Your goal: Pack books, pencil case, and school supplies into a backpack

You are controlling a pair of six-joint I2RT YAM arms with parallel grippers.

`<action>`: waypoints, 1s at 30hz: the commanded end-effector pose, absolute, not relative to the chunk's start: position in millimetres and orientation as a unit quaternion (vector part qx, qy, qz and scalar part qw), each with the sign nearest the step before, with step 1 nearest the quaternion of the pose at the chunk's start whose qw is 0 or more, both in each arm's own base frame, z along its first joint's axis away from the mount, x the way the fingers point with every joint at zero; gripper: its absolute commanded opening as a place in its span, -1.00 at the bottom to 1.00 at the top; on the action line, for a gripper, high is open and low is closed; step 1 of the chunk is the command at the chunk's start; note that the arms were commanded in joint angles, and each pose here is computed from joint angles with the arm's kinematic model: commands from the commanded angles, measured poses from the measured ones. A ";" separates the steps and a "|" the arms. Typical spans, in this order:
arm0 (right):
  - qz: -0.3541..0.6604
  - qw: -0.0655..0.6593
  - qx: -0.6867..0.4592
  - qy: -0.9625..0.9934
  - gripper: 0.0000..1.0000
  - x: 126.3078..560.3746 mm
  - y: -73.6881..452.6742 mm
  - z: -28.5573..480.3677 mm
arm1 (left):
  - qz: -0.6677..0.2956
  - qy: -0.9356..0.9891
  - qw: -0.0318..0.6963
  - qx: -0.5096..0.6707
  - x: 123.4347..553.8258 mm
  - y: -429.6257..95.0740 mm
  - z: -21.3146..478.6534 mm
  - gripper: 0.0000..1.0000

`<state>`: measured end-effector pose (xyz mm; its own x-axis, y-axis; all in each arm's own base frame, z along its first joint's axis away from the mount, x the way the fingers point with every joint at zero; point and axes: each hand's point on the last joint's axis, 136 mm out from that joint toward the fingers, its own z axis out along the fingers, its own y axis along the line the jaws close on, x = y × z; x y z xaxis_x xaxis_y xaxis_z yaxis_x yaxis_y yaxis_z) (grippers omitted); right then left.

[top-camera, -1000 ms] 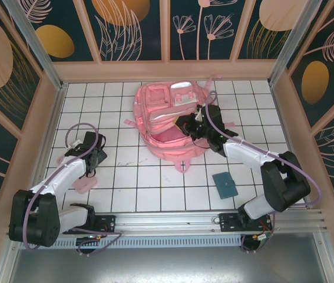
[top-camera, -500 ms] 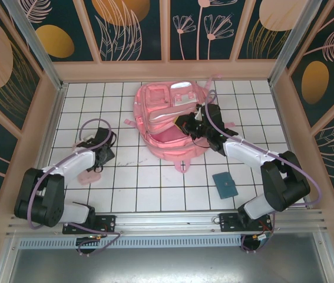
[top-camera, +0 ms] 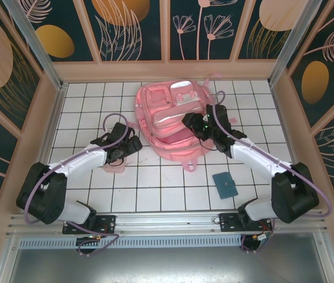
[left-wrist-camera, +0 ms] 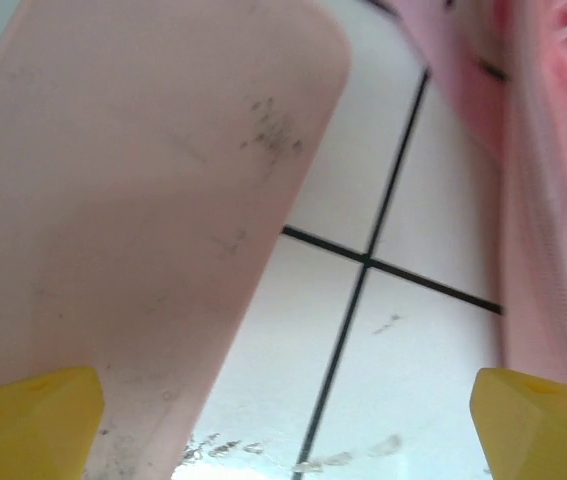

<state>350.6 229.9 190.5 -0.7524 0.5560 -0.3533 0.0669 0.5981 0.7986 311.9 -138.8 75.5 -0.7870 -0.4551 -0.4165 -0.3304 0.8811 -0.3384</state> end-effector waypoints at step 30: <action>0.283 0.402 -0.022 0.871 0.35 296.7 309.2 258.0 | -0.137 0.927 0.227 -0.264 299.4 -58.7 37.5 0.61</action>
